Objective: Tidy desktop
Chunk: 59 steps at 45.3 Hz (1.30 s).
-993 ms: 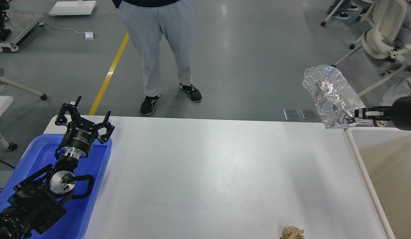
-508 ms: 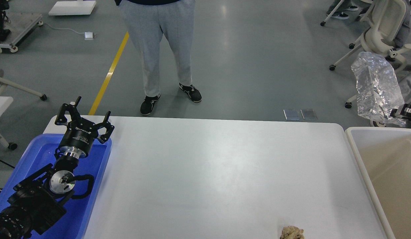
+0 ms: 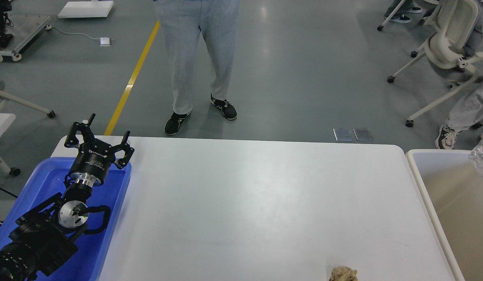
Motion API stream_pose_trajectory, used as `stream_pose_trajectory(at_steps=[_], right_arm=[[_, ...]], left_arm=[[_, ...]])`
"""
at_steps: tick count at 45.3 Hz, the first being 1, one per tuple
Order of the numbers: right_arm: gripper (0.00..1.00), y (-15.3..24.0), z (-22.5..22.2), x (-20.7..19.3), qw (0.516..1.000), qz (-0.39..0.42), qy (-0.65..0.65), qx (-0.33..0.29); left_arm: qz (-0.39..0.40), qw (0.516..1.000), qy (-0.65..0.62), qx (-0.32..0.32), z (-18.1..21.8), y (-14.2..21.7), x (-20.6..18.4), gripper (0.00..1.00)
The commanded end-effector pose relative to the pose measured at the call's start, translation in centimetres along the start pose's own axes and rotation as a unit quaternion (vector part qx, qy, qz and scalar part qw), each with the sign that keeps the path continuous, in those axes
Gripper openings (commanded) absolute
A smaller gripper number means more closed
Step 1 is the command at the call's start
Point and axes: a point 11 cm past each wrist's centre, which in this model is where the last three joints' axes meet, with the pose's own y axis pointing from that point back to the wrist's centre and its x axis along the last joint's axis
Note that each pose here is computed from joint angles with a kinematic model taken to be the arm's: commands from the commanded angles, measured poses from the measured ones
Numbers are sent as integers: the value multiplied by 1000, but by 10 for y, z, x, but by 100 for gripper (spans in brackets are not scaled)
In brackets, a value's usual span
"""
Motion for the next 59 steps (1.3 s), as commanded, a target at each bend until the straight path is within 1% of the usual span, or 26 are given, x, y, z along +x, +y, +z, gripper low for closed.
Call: stream_pose_trajectory(at_steps=[1,10,17,28,36,59], right_arm=[[0,-8,71,-37,994,27,-80,-71],[0,-16,105,-64,988,46,-103,-102],[0,-24,107,-72,985,62,-119,-106],[0,-32,128,-74,974,114,-119,-156],[0,-36,128,-81,972,121,-119,-161],[0,-38,123,-82,972,127,-119,-161]], left_arm=[[1,1000,0,-1,0,0,0,100],[1,1000,-1,0,0,0,0,100],[1,1000,0,-1,0,0,0,100],[1,1000,-1,0,0,0,0,100],[1,1000,-1,1,0,0,0,100],[1,1000,0,0,0,0,0,100]])
